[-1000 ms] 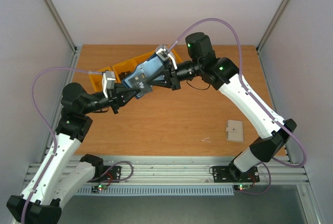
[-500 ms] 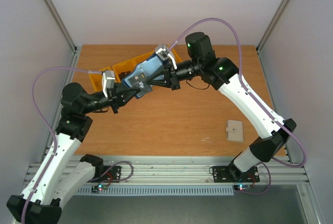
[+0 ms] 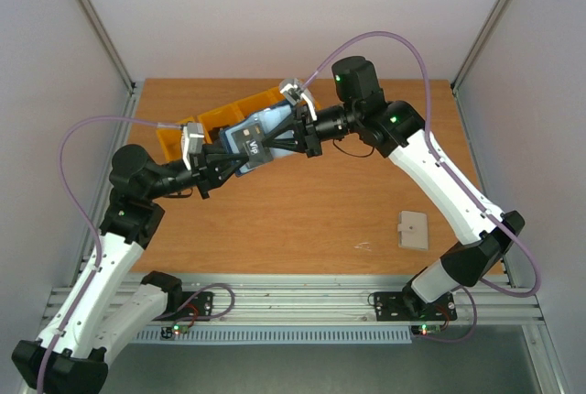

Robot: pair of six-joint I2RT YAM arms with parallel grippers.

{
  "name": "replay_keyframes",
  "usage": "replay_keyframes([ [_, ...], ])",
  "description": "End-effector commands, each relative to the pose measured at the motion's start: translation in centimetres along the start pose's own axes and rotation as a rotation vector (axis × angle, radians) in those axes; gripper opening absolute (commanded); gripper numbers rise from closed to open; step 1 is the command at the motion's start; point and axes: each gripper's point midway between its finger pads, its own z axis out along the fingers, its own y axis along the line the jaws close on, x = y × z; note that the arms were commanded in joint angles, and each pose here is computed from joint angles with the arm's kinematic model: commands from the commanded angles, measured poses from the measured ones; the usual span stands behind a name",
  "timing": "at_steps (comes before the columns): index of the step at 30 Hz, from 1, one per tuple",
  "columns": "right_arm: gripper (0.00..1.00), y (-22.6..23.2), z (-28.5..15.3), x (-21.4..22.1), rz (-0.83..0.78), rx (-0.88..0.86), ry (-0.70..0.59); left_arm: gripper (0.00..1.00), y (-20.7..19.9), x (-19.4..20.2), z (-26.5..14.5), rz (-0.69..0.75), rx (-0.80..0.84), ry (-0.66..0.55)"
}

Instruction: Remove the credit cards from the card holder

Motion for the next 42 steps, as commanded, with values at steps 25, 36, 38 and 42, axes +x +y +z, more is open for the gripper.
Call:
replay_keyframes([
  [25,0.01,-0.8,-9.8,-1.7,0.037,0.270,-0.152,0.00,6.9,3.5,0.4,-0.233,-0.274,0.071],
  [36,0.01,-4.5,-11.1,1.6,0.178,0.487,-0.132,0.00,12.2,12.7,8.8,-0.658,-0.122,0.398],
  [38,0.01,-5.4,-11.0,2.7,0.207,0.511,-0.114,0.00,12.5,14.9,10.4,-0.722,-0.092,0.451],
  [42,0.01,-6.9,-11.0,4.9,0.269,0.538,-0.078,0.00,14.9,20.6,11.1,-0.928,-0.155,0.520],
])
